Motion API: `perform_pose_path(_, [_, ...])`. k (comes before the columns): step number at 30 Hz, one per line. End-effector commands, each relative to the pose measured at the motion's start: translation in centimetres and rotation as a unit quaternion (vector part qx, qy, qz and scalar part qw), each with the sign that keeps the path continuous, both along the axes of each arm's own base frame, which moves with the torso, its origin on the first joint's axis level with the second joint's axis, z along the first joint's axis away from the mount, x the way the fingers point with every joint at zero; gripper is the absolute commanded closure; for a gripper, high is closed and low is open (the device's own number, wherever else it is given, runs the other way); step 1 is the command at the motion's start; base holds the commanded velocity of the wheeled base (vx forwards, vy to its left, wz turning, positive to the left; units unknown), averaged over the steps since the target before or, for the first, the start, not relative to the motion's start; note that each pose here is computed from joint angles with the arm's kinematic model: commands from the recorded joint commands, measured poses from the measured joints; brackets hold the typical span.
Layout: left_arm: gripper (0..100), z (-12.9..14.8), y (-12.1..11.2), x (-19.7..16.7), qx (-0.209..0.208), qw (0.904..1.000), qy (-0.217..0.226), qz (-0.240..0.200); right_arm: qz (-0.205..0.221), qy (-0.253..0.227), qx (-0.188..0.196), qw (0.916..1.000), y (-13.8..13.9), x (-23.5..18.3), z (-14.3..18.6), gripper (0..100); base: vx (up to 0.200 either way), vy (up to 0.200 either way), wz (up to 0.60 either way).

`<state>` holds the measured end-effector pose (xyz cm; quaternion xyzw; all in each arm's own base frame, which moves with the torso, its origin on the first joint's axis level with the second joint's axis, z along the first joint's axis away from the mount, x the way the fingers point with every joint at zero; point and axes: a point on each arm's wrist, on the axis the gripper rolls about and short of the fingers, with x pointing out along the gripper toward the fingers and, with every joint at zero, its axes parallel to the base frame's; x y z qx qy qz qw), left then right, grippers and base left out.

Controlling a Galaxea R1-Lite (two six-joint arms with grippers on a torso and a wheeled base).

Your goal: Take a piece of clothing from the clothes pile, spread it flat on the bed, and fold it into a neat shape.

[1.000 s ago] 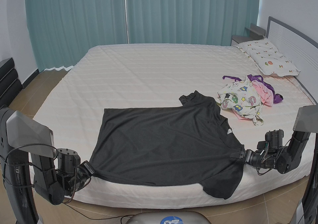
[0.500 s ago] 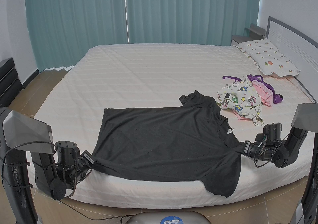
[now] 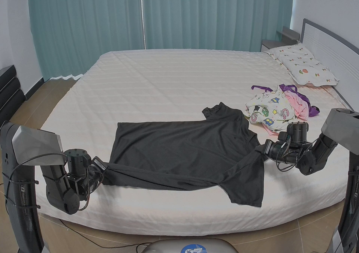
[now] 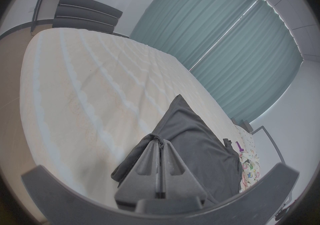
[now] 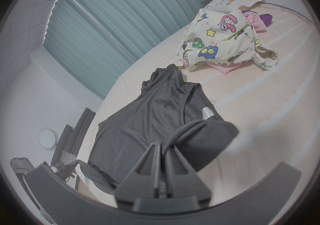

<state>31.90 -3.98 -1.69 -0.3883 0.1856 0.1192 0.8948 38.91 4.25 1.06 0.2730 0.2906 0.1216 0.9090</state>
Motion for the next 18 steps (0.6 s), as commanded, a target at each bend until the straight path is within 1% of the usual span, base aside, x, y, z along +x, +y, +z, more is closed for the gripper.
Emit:
perform_pose_path(1, [100,-1.2,0.0,0.2,-0.005,0.9999,0.013,0.004,0.007,0.017,-0.002,0.9998,0.6,0.3,-1.6,0,0.0,0.0,0.0])
perform_pose_path(5, [100,-1.2,0.0,0.0,-0.006,0.9999,0.016,0.004,-0.005,0.027,-0.004,0.9996,-0.2,0.0,-1.0,0,0.0,0.0,0.0])
perform_pose_path(6, [100,-1.2,0.0,-0.1,-0.005,0.9998,0.018,0.004,-0.025,0.038,-0.008,0.999,-1.5,-0.4,-0.3,0,0.0,0.0,0.0])
perform_pose_path(10, [100,-1.2,0.1,-0.1,-0.011,0.9998,0.017,0.007,-0.036,0.059,-0.008,0.9976,-2.4,-2.4,0.8,0,0.0,0.0,0.0])
perform_pose_path(14, [100,-1.2,0.0,-0.2,-0.012,0.9997,0.018,0.007,-0.028,0.084,-0.01,0.9961,-2.1,-5.1,1.0,0,0.0,0.0,0.0])
perform_pose_path(15, [100,-1.1,0.0,-0.3,-0.012,0.9997,0.018,0.007,-0.018,0.1,-0.01,0.9948,-1.6,-6.4,0.8,0,0.0,0.0,0.0])
perform_pose_path(17, [100,-1.0,0.0,-0.3,-0.013,0.9997,0.017,0.007,-0.003,0.125,-0.012,0.9921,-0.7,-7.9,0.1,0,0.0,0.0,0.0])
perform_pose_path(18, [100,-1.0,0.0,-0.3,-0.013,0.9997,0.017,0.007,-0.002,0.126,-0.011,0.992,-0.6,-8.0,0.0,0,0.0,0.0,0.0])
